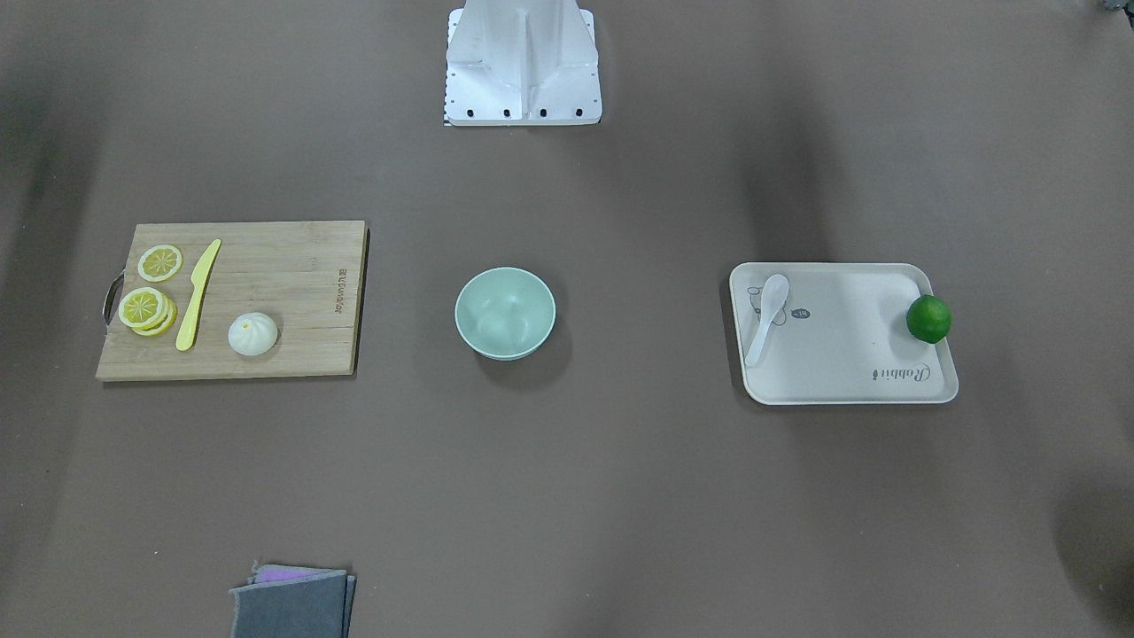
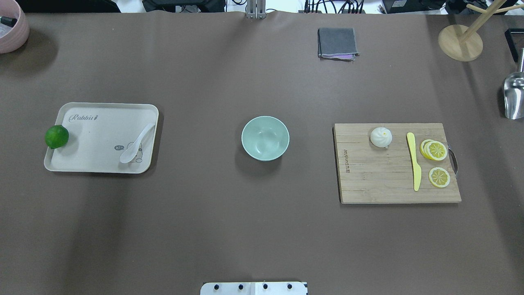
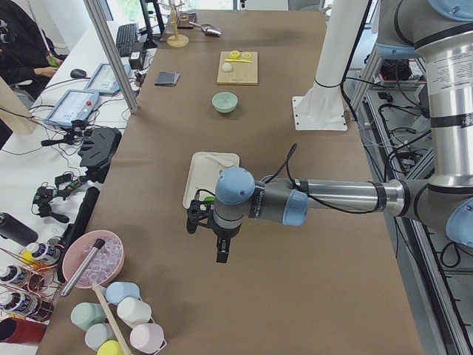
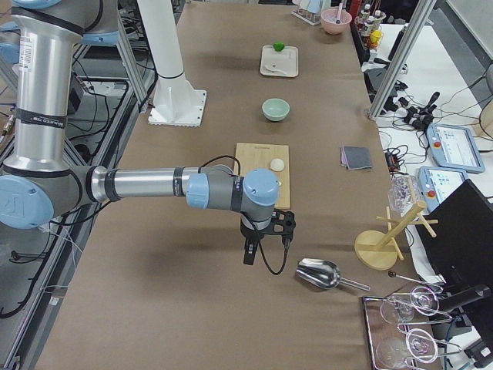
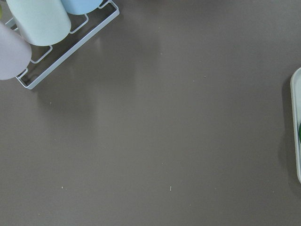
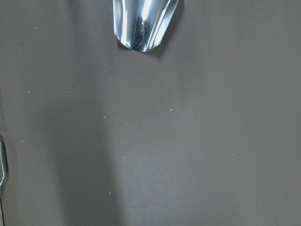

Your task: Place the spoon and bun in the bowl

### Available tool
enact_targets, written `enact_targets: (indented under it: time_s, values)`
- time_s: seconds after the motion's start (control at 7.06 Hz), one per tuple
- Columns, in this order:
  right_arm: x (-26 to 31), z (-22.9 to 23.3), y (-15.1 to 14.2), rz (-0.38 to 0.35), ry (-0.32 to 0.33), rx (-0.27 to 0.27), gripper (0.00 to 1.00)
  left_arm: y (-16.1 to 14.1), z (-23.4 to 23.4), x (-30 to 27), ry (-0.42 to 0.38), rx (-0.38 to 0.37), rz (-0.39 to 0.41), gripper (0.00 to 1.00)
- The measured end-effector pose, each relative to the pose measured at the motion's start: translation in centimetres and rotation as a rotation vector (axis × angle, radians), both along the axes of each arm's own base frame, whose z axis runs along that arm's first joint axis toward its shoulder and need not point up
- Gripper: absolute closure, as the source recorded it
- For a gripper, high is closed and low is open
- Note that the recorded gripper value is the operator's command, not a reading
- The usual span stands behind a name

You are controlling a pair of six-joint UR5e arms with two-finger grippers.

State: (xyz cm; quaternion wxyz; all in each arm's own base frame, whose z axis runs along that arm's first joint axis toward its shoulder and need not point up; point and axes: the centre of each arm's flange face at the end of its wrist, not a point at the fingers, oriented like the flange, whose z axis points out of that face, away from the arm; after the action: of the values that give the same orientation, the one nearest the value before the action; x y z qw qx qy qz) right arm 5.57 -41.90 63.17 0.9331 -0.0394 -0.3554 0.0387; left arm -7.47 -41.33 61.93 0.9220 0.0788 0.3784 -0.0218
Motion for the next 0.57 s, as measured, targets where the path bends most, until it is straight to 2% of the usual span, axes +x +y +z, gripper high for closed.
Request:
enact_targets:
  time_s: [0.57]
  values:
    - [-0.01, -0.09, 0.06, 0.0, -0.001, 0.004, 0.0, -0.07, 0.16, 0.06, 0.001, -0.007, 0.001, 0.02]
